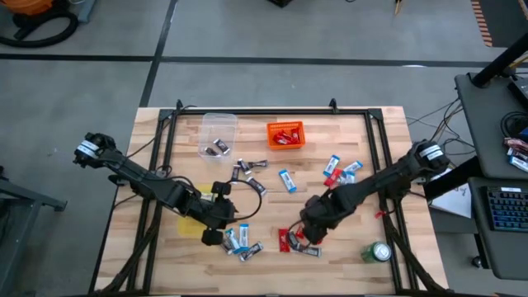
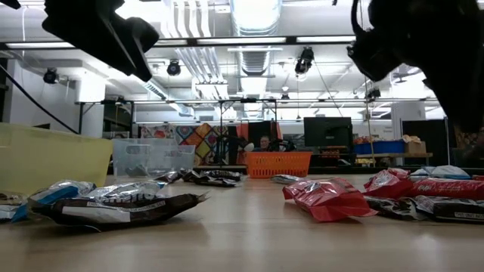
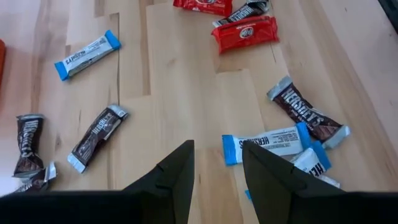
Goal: Sort candy
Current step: Put the bottom center red candy into the orange basket, then put the middle left brown candy into the transparent bin
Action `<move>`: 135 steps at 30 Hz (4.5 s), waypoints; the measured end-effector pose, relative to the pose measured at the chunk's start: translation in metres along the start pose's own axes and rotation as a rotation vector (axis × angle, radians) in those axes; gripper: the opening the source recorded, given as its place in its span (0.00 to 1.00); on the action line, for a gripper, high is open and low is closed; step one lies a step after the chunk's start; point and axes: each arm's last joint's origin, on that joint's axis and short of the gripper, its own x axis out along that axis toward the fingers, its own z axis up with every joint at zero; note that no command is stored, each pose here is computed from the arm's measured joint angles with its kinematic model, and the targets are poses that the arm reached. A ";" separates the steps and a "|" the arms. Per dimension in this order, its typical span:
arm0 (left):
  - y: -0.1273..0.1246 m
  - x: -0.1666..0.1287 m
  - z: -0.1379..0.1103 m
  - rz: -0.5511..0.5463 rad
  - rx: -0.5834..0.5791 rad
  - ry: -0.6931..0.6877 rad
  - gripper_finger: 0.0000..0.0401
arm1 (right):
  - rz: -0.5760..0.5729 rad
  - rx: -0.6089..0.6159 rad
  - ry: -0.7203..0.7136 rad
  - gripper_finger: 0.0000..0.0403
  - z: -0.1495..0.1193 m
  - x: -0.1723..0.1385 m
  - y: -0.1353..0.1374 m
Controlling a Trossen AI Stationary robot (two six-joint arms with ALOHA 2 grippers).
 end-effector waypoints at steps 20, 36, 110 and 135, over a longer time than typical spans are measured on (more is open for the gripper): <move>0.000 0.000 -0.003 -0.016 0.038 0.030 0.29 | -0.104 0.039 -0.091 0.43 0.003 0.052 0.011; -0.004 0.014 -0.007 -0.052 0.040 -0.151 0.29 | -0.151 -0.063 -0.160 0.14 0.007 0.061 0.010; 0.000 0.019 -0.013 0.053 -0.138 -0.194 0.29 | -0.200 -0.249 -0.974 0.47 0.170 -0.088 -0.073; 0.011 0.019 0.000 0.094 0.057 -0.297 0.29 | 0.164 -0.804 -1.085 0.45 0.045 -0.012 -0.040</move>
